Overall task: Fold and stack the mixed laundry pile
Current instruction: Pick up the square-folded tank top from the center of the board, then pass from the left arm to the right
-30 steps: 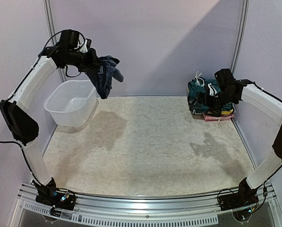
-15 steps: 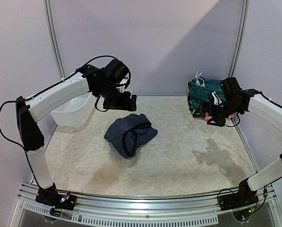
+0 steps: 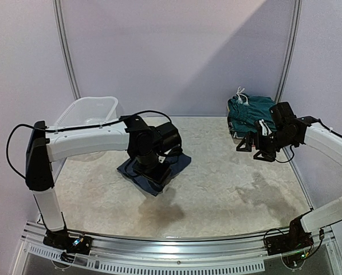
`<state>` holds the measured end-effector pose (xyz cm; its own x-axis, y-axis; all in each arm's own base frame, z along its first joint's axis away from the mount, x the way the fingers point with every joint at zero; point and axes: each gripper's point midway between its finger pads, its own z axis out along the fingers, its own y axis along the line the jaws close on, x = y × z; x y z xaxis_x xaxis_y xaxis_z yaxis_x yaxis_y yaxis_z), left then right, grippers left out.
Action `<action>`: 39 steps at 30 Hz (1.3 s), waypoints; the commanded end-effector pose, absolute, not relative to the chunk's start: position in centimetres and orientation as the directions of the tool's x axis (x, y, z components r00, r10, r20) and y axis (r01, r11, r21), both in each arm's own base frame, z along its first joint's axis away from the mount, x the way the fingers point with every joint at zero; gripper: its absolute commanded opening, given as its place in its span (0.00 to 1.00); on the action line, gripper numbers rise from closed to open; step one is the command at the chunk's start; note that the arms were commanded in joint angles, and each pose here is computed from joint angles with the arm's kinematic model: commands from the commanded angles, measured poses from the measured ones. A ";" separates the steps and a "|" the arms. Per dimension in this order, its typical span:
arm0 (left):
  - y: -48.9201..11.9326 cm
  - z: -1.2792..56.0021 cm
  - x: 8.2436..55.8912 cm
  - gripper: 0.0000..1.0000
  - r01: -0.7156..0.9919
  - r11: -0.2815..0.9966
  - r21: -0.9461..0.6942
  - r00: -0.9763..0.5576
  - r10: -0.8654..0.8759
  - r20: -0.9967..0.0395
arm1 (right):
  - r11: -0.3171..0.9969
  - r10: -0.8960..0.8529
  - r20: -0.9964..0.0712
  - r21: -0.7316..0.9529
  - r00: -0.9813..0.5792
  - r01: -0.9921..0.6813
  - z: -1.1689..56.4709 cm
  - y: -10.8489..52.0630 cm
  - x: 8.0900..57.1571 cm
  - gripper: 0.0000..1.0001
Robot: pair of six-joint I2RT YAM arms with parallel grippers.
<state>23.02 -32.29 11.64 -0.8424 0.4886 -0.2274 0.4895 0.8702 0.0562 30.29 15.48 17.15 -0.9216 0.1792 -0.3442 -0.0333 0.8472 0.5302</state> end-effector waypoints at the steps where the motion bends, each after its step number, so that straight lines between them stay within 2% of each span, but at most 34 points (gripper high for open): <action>1: -32.7 9.0 20.9 0.65 0.539 0.837 0.097 -0.820 0.547 -0.170 | 0.833 0.172 -0.343 0.551 -0.924 -0.050 17.1 15.9 29.5 0.99; 9: -32.9 6.0 20.7 0.59 0.572 0.808 0.137 -0.800 0.587 -0.124 | 0.831 0.177 -0.338 0.555 -0.925 -0.043 17.2 15.9 29.4 0.99; 15: -32.6 6.0 22.6 0.46 0.564 0.792 0.233 -0.780 0.604 -0.165 | 0.829 0.184 -0.334 0.558 -0.924 -0.037 17.4 15.9 29.3 0.99; 16: -32.4 6.0 23.0 0.41 0.560 0.788 0.255 -0.777 0.607 -0.167 | 0.828 0.186 -0.335 0.559 -0.924 -0.036 17.5 15.9 29.3 0.99; 17: -32.3 6.1 23.3 0.27 0.560 0.783 0.273 -0.774 0.611 -0.166 | 0.827 0.187 -0.335 0.560 -0.923 -0.036 17.6 15.9 29.3 0.99; 18: -32.3 6.3 23.6 0.07 0.561 0.776 0.288 -0.768 0.618 -0.170 | 0.827 0.190 -0.335 0.562 -0.923 -0.034 17.6 15.9 29.3 0.99; 19: -32.3 6.8 23.8 0.00 0.557 0.774 0.301 -0.765 0.619 -0.177 | 0.826 0.190 -0.334 0.562 -0.923 -0.033 17.7 15.9 29.3 0.99; 24: -32.7 12.1 25.0 0.00 0.532 0.792 0.300 -0.751 0.605 -0.265 | 0.829 0.194 -0.343 0.558 -0.919 -0.033 18.2 15.8 29.3 0.99; 29: -31.9 19.8 27.3 0.00 0.450 0.865 0.219 -0.761 0.501 -0.412 | 0.832 0.192 -0.361 0.553 -0.912 -0.044 18.8 15.7 29.7 0.99; 35: -27.1 29.3 31.0 0.00 0.306 0.948 0.083 -0.756 0.295 -0.584 | 0.829 0.181 -0.395 0.554 -0.901 -0.077 20.7 16.1 30.7 0.99; 39: -22.3 37.5 33.0 0.00 0.209 0.978 -0.013 -0.681 0.136 -0.719 | 0.820 0.175 -0.418 0.563 -0.891 -0.103 22.3 16.5 31.6 0.99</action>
<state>32.38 -27.30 30.39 -0.7417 0.2548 -0.6204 0.2859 0.9569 0.0512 30.90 15.98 20.68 -0.8987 0.1917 -0.3944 -0.0704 0.8246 0.5613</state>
